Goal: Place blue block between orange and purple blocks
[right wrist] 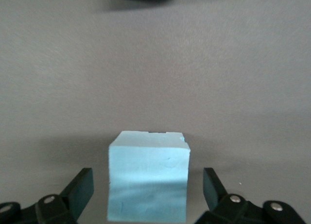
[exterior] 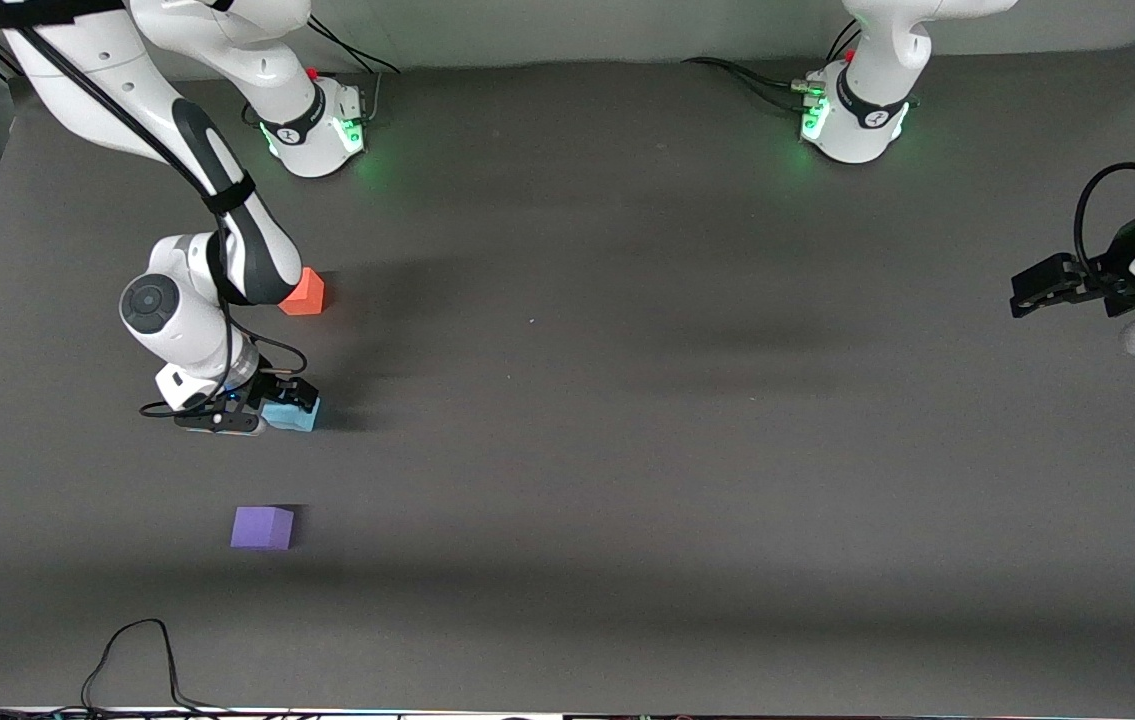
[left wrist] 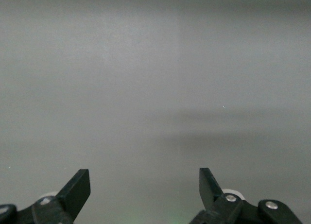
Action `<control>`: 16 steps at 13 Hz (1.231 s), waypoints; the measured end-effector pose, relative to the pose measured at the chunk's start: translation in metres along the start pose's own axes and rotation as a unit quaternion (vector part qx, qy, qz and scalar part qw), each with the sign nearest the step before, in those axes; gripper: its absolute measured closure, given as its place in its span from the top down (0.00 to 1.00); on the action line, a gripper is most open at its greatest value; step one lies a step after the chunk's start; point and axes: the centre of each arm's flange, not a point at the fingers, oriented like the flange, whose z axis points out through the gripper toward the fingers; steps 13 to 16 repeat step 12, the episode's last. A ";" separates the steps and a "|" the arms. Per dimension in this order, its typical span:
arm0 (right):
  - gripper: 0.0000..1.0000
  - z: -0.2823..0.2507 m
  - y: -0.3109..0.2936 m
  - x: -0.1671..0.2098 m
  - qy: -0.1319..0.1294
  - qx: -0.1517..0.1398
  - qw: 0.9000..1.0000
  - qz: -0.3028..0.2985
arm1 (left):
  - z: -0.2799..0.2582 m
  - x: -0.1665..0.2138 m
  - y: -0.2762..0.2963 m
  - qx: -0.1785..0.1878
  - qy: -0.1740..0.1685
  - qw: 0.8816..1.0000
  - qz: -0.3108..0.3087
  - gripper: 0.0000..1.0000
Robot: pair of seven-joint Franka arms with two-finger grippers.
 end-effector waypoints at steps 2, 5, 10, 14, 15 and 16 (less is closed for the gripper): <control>1.00 -0.049 -0.001 0.011 0.004 0.005 1.000 0.001 | 0.000 0.000 0.000 -0.001 0.000 1.000 0.000 1.00; 1.00 -0.169 0.000 0.022 -0.005 0.014 1.000 0.003 | 0.000 0.000 0.001 -0.001 0.000 1.000 0.002 1.00; 1.00 -0.355 0.007 0.014 -0.034 0.019 0.999 0.000 | 0.000 0.000 0.001 -0.002 0.000 1.000 0.006 1.00; 1.00 -0.385 0.007 0.008 -0.027 0.021 0.999 -0.002 | 0.000 0.000 0.001 -0.002 0.000 1.000 0.006 1.00; 1.00 -0.385 0.007 0.008 -0.027 0.021 0.999 -0.002 | 0.000 0.000 0.001 -0.002 0.000 1.000 0.006 1.00; 1.00 -0.385 0.007 0.008 -0.027 0.021 0.999 -0.002 | 0.000 0.000 0.001 -0.002 0.000 1.000 0.006 1.00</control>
